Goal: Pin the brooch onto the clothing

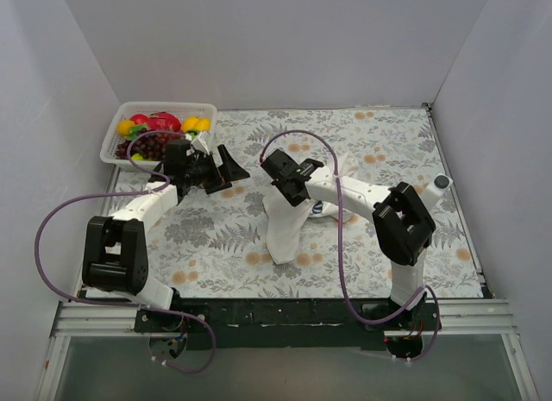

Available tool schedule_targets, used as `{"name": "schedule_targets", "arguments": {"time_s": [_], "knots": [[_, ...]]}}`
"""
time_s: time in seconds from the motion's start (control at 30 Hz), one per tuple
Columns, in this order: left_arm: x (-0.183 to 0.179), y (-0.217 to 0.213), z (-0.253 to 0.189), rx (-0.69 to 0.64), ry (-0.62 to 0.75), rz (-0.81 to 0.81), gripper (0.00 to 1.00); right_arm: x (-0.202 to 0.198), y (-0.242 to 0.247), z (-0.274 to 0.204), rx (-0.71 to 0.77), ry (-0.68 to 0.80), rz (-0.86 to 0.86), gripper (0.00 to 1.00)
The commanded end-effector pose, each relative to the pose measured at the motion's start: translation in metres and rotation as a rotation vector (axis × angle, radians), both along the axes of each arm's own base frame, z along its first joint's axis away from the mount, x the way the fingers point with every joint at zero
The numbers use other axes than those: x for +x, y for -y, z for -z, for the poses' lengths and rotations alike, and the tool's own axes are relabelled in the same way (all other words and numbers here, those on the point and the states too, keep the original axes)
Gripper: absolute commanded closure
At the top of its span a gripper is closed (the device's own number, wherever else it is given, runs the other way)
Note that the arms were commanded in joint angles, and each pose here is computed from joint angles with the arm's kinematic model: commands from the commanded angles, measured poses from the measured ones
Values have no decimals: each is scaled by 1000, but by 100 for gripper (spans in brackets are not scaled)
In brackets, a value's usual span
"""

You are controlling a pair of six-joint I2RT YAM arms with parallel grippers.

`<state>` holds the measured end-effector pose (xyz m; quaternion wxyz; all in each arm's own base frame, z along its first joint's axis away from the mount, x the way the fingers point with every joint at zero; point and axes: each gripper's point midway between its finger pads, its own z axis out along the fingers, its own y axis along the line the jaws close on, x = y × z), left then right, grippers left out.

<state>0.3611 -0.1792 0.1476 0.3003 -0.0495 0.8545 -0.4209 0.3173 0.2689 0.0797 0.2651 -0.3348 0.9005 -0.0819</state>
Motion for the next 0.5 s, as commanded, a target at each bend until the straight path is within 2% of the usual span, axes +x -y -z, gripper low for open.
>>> {"name": "schedule_targets", "arguments": {"time_s": [0.0, 0.03, 0.23, 0.47], "knots": [[-13, 10, 4, -18, -21, 46, 2, 19, -8, -50, 47, 119, 8, 96], [-16, 12, 5, -19, -30, 52, 2, 22, -10, -56, 51, 134, 6, 99], [-50, 48, 26, -11, -128, 116, 2, 43, -17, -91, 106, 216, 32, 99], [-112, 73, 59, -9, -367, 162, 2, 66, -4, -109, 170, 222, 88, 99]]}}
